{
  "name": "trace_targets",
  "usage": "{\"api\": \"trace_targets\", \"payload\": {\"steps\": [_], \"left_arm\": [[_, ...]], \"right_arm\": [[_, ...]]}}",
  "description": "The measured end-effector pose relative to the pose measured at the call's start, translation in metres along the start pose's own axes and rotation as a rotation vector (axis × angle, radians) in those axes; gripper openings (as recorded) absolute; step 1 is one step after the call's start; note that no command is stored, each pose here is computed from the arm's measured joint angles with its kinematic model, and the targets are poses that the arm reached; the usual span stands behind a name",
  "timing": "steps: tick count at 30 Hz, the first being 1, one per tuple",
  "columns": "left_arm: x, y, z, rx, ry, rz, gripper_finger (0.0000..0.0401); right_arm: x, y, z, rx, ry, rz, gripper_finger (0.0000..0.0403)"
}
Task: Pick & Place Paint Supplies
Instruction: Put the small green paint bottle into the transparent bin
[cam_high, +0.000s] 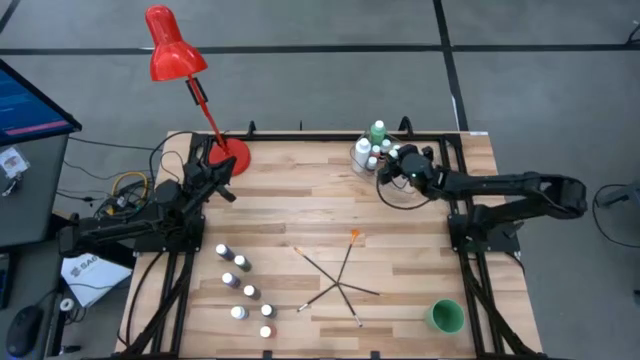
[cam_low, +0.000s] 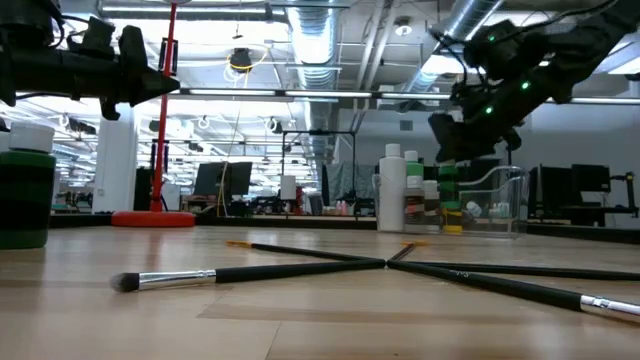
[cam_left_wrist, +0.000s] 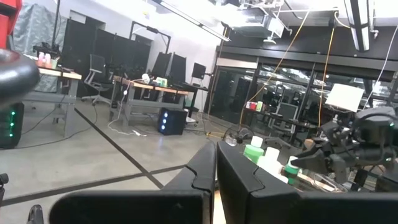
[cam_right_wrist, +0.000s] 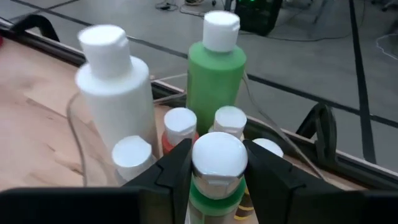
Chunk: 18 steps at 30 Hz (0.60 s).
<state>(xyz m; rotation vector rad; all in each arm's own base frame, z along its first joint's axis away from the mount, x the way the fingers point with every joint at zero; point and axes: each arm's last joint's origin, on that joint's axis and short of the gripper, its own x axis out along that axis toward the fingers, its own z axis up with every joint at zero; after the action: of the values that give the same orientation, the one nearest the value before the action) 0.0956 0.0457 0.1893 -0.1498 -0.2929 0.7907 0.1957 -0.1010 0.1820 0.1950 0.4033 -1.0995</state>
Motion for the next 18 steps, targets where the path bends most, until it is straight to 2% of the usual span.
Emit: {"api": "trace_targets", "payload": {"steps": [9,18], "left_arm": [[0.0,0.0,0.001,-0.003,-0.006,-0.001,0.0008],[0.0,0.0,0.001,-0.004,-0.008,-0.001,0.0008]], "right_arm": [[0.025,0.005,-0.014,0.007,0.029,-0.04,0.0126],[0.037,0.011,-0.022,0.02,0.022,-0.041,0.0129]]}}
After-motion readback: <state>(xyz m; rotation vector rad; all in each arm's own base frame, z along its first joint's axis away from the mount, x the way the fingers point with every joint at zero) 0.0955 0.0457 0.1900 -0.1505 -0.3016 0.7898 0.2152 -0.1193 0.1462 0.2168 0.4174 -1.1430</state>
